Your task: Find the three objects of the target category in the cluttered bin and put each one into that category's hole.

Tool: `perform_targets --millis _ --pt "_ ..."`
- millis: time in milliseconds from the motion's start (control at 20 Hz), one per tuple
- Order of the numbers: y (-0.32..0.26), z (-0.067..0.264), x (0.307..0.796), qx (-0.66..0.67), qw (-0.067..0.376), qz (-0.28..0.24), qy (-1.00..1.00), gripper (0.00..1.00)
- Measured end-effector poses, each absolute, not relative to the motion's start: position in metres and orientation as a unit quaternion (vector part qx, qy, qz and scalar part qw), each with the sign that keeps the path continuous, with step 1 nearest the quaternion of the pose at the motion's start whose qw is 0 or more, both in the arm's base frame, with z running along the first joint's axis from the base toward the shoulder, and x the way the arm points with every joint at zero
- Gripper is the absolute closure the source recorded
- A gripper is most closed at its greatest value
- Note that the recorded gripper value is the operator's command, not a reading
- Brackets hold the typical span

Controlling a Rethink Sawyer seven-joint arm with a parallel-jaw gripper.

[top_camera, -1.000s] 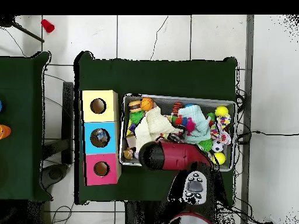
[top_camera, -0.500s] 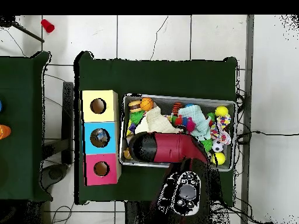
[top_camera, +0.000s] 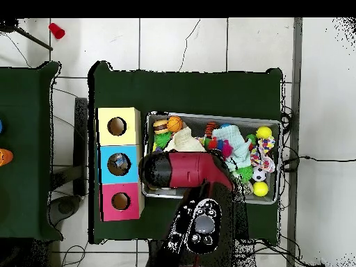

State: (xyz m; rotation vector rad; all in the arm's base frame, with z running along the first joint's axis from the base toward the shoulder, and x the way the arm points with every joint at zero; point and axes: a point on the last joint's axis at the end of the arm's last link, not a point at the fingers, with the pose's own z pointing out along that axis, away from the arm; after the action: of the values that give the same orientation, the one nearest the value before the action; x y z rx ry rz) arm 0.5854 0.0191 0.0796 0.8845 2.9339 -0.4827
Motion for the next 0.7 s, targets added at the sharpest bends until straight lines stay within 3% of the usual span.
perform_targets --millis 100,150,700 --pt "0.023 0.079 0.587 0.28 0.022 -0.158 0.947 1.0" --pt "0.025 0.077 0.587 0.277 0.023 -0.161 0.947 0.0" --pt "-0.001 0.07 0.574 0.284 0.014 -0.194 0.939 0.0"
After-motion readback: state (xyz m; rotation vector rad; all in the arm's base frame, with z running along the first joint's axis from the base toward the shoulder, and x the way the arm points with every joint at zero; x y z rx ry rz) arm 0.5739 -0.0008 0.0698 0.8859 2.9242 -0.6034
